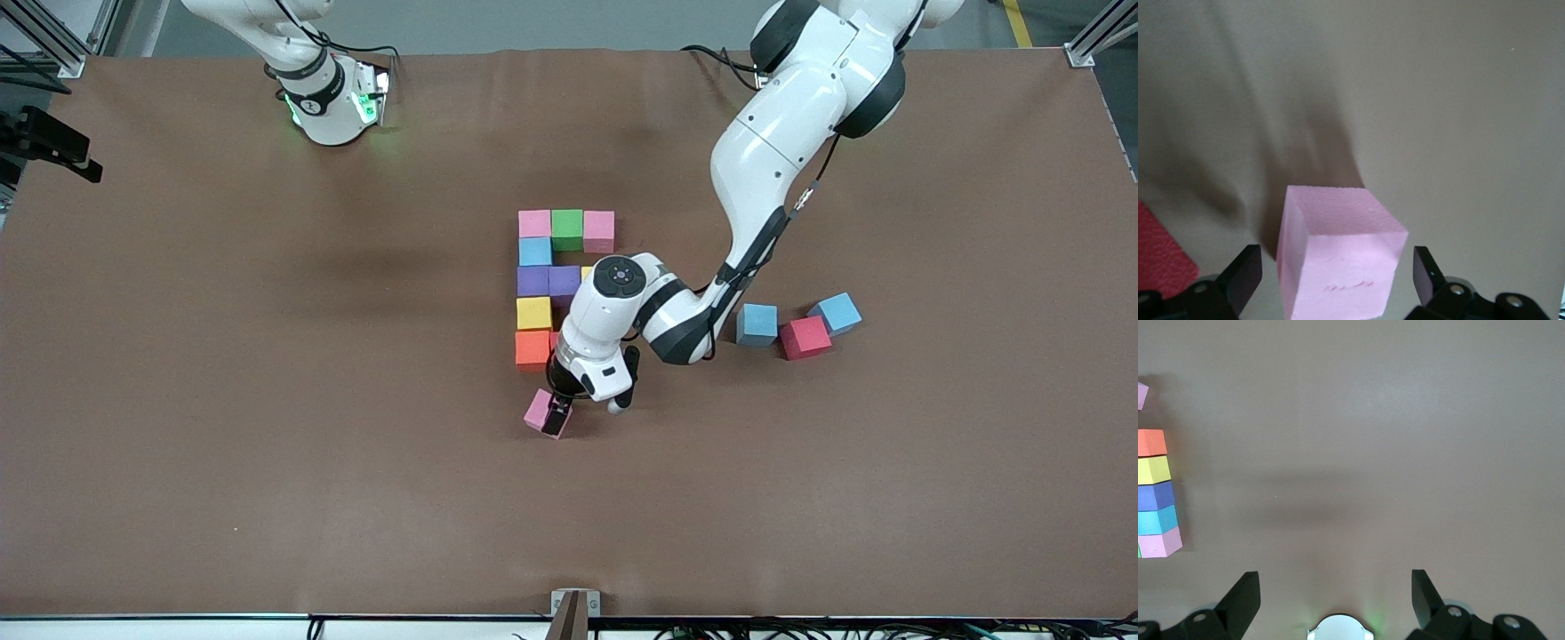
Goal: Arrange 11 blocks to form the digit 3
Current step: 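Close the left gripper on the pink cube and lift it, then carry the pink cube with the left gripper beside the red cube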
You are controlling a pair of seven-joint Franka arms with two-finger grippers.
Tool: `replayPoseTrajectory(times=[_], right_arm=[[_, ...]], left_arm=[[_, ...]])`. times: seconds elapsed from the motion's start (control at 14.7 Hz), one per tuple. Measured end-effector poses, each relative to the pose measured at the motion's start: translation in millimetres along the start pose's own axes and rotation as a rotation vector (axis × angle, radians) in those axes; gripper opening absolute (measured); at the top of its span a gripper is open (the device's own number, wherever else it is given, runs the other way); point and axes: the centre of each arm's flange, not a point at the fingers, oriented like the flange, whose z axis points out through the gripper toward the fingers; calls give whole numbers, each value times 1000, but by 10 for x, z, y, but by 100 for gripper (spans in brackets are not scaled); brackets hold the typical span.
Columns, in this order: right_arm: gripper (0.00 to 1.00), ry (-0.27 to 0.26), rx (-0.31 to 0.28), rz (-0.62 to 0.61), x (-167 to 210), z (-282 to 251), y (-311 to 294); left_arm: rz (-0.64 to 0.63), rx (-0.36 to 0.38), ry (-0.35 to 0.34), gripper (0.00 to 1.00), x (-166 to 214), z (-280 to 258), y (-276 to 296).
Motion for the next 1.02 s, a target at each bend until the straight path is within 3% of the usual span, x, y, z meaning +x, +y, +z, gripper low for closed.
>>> replayPoseTrajectory(times=[0.68,0.88,1.02], right_arm=[[100,-3,0,-1,-2,2,-9],[100,-5,0,-2,-14,-5,-16],[100,-5,0,-2,-24,-19,-20]], left_arm=[[65,1,1,100,77,151,-31],[67,-3,-1,71,74,141,-15],[61,-13,-5,64,73,105,34]])
